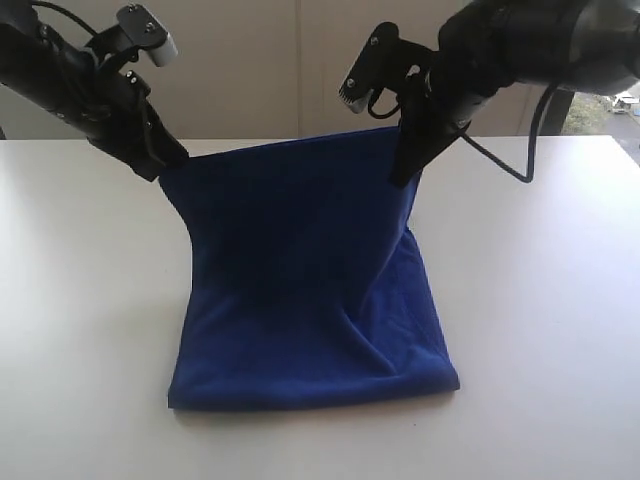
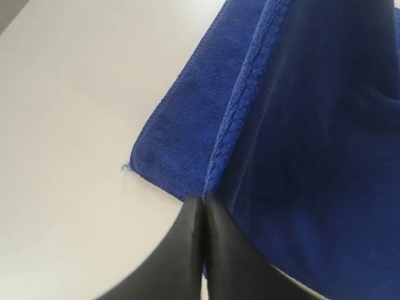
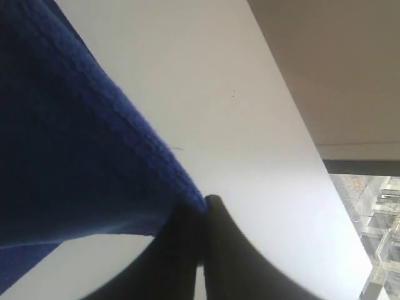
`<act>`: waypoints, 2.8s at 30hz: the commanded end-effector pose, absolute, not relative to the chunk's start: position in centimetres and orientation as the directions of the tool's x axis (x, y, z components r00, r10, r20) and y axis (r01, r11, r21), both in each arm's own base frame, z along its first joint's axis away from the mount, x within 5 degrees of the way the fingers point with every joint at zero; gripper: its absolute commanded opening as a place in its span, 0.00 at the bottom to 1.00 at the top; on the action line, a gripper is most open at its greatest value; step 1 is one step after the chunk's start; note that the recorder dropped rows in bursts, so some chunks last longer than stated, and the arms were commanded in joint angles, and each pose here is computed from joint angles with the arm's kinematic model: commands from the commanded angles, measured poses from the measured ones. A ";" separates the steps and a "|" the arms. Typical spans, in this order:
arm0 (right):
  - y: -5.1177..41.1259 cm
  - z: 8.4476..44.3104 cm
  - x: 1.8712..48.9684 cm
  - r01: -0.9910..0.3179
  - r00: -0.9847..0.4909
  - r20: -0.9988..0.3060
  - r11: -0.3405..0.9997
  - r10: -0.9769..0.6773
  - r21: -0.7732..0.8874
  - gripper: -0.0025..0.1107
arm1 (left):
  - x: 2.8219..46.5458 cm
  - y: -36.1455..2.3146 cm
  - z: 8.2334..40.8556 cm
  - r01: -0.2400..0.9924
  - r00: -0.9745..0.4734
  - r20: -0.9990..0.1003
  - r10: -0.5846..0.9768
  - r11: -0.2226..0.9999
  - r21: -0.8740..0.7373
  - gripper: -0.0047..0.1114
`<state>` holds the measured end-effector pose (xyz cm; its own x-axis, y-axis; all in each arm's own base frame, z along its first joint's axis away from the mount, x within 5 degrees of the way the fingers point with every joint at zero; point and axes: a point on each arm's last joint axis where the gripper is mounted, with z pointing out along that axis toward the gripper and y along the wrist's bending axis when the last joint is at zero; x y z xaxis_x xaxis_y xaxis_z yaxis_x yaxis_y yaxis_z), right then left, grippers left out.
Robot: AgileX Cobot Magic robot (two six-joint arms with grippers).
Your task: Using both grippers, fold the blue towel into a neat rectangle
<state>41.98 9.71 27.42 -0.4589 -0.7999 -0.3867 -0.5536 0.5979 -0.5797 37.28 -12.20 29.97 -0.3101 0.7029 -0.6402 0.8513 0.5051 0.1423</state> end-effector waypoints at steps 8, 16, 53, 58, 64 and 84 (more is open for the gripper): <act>8.0 33.2 36.7 -0.591 -0.556 -0.340 0.649 -0.758 -0.479 0.02 | 31.2 -11.5 34.8 0.932 -0.260 -0.595 0.760 0.359 0.052 0.04; 7.8 35.2 29.8 -0.699 -0.586 -0.315 0.662 -0.747 -0.270 0.02 | 25.7 -10.7 37.8 0.946 -0.302 -0.558 0.773 0.314 -0.077 0.04; 5.6 40.6 14.8 -0.628 -0.549 -0.621 0.766 -0.559 -0.134 0.02 | 13.1 -9.6 40.1 0.945 -0.257 -0.592 0.764 0.328 0.013 0.04; 5.8 39.7 16.4 -0.627 -0.583 -0.570 0.767 -0.579 -0.138 0.02 | 14.5 -9.2 39.7 0.914 -0.237 -0.584 0.777 0.381 0.137 0.04; 6.0 38.2 18.5 -0.629 -0.621 -0.498 0.764 -0.605 -0.144 0.02 | 16.7 -9.6 37.1 0.902 -0.224 -0.559 0.799 0.386 0.191 0.04; 7.7 29.7 30.8 -0.566 -0.627 -0.445 0.766 -0.640 -0.304 0.02 | 27.9 -12.6 29.5 0.770 -0.146 -0.595 0.790 0.468 0.433 0.04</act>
